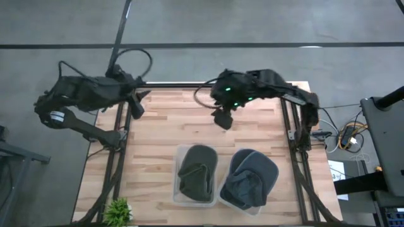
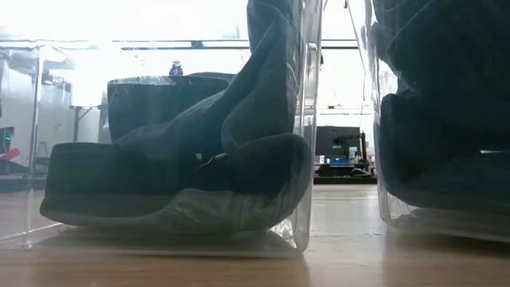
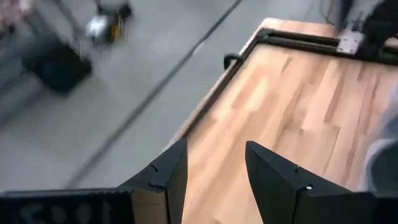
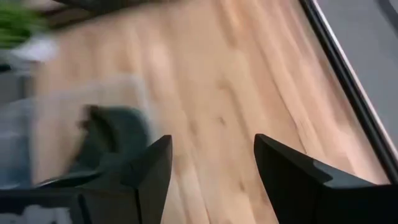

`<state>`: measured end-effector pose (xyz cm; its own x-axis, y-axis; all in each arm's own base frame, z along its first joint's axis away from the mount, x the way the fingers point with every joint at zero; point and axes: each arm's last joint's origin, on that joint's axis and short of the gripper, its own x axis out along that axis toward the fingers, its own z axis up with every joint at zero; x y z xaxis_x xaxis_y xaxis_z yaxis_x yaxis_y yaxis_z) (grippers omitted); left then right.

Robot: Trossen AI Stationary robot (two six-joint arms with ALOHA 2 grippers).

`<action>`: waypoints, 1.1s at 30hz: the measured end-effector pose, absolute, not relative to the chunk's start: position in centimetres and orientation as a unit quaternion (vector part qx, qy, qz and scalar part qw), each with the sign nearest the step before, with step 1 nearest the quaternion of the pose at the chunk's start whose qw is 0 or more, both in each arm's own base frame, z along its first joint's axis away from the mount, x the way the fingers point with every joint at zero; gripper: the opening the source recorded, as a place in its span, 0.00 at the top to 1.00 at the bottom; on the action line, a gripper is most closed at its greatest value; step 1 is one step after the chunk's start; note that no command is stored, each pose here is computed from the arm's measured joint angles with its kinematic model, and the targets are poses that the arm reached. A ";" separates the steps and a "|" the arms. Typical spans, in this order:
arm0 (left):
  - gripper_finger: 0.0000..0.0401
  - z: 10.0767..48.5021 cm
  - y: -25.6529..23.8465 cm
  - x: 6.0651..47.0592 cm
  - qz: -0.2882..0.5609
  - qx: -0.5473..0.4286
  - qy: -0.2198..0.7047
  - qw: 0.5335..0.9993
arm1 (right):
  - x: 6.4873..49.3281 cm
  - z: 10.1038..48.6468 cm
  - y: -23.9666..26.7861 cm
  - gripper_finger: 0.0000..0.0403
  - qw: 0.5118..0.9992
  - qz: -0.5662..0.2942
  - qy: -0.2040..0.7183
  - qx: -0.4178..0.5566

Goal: Pick & Place hat
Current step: Return to Home Position

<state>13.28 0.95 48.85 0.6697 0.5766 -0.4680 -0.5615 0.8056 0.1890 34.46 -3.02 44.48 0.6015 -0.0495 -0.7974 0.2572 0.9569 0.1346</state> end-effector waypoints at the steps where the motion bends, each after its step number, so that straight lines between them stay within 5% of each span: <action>1: 0.62 48.3 0.9 13.4 0.321 -0.009 0.262 0.910 | 33.8 45.4 -2.7 0.45 0.900 -0.060 0.419 0.107; 5: 0.62 46.4 0.6 15.3 0.258 -0.006 0.262 0.930 | 31.8 49.0 -1.9 0.46 0.945 -0.008 0.315 0.084; 12: 0.62 44.2 -0.6 18.7 0.068 -0.039 0.095 0.992 | 29.6 50.7 -1.1 0.46 0.968 0.043 0.245 0.027; 21: 0.62 39.2 -0.3 16.0 0.054 -0.079 0.026 0.995 | 27.5 47.8 -0.9 0.46 0.979 0.096 0.176 0.034; 33: 0.62 35.4 0.1 9.2 0.064 -0.116 -0.044 0.990 | 17.5 42.0 -0.8 0.46 0.995 0.077 0.044 0.055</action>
